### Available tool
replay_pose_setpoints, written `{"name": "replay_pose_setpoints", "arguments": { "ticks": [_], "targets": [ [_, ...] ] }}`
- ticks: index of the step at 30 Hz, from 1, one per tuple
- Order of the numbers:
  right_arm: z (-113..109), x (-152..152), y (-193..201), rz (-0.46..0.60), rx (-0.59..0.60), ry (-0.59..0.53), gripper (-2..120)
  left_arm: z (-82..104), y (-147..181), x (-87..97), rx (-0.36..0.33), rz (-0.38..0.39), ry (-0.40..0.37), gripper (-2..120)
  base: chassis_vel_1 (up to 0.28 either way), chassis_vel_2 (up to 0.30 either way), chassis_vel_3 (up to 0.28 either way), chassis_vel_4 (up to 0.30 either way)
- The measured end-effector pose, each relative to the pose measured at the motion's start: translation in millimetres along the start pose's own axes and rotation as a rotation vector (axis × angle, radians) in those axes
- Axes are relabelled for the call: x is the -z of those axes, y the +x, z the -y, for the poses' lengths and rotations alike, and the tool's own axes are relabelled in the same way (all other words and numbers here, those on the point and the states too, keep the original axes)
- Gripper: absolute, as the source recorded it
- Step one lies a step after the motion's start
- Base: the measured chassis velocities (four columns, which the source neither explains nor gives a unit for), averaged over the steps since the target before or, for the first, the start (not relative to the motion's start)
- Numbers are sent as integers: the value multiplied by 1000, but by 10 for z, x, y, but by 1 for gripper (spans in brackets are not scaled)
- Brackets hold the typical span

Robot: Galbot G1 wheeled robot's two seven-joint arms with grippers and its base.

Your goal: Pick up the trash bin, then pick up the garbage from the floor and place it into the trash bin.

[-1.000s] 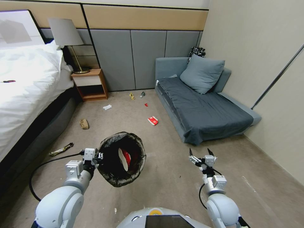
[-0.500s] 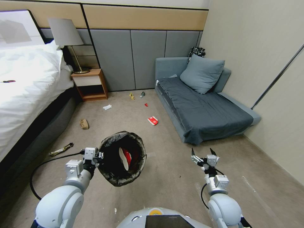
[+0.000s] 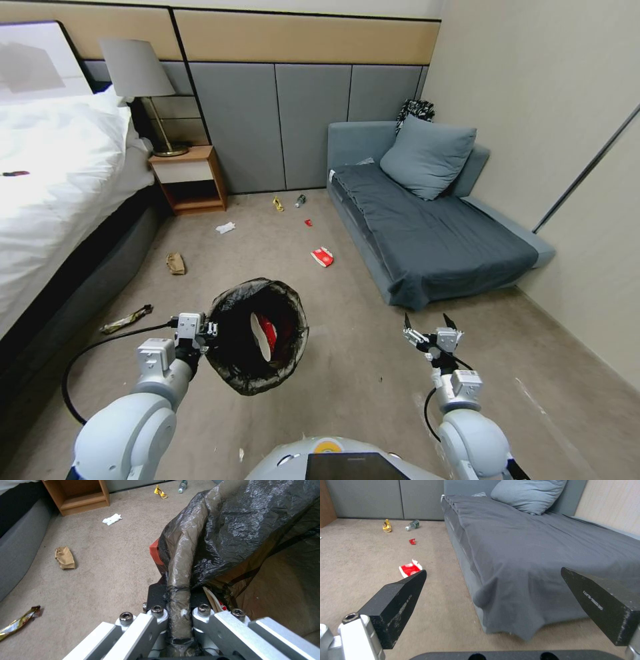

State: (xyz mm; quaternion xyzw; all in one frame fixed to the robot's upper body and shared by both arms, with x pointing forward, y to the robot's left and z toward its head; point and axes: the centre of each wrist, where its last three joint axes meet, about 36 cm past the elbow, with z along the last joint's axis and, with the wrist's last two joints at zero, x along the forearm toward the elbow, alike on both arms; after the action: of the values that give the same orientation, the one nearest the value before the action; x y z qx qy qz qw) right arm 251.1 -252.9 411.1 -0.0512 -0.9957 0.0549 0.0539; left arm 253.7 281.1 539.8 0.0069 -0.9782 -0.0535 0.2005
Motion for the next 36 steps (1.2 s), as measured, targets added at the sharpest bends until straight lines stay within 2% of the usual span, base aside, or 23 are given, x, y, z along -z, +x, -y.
{"name": "replay_pose_setpoints", "arguments": {
  "ticks": [36],
  "targets": [
    [1,-54,3,1,3,2,100,6,-10,-20,-2,-9,-2,1,-136,137,138,-136]
  ]
}}
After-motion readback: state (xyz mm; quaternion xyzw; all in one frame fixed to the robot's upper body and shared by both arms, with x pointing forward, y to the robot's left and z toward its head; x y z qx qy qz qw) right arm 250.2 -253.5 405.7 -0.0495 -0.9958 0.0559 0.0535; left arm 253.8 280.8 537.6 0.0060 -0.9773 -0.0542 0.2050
